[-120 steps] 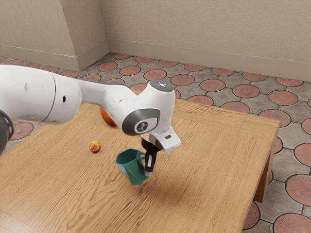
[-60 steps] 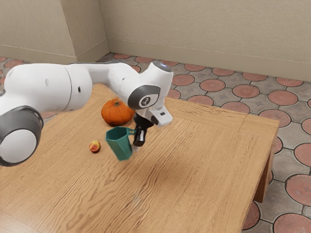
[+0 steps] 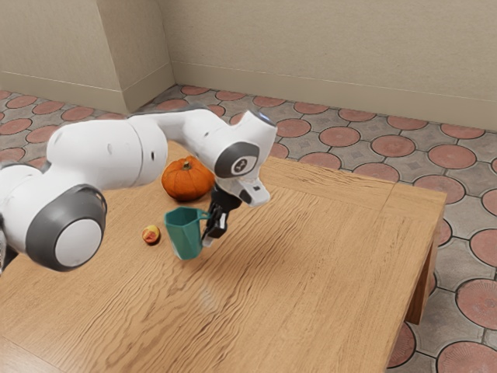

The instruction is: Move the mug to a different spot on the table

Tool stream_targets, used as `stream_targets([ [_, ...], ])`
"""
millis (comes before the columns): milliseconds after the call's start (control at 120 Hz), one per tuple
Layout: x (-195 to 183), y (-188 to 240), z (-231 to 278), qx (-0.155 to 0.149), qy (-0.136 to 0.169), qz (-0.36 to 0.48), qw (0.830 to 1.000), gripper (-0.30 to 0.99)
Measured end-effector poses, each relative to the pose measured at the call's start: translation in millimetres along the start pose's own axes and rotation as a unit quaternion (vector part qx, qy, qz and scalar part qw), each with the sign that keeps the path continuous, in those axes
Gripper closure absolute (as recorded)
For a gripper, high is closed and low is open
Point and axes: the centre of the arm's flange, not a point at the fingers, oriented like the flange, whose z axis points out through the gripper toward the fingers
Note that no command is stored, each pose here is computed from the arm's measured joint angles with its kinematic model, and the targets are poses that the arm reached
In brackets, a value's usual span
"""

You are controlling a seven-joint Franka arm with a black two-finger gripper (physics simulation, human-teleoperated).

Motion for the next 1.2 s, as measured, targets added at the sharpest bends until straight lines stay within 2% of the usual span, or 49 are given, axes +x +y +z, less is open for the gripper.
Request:
stream_targets([
  [433, 27, -5, 36, -0.015, -0.018, 0.012, 1.0, 0.76],
  [483, 27, -5, 38, -0.016, -0.018, 0.013, 1.0, 0.71],
  [683, 27, -3, 39, -0.027, -0.018, 0.015, 0.999, 0.3],
  [900, 23, -3, 30, -0.025, -0.013, 0.015, 0.999, 0.11],
  [1000, 13, 1, 0, -0.022, 0.013, 0.011, 1.0, 0.07],
  [1100, -15, 15, -62, -0.024, 0.074, 0.004, 0.997, 0.04],
  [1200, -56, 42, -110, -0.043, 0.128, 0.003, 0.991, 0.03],
])
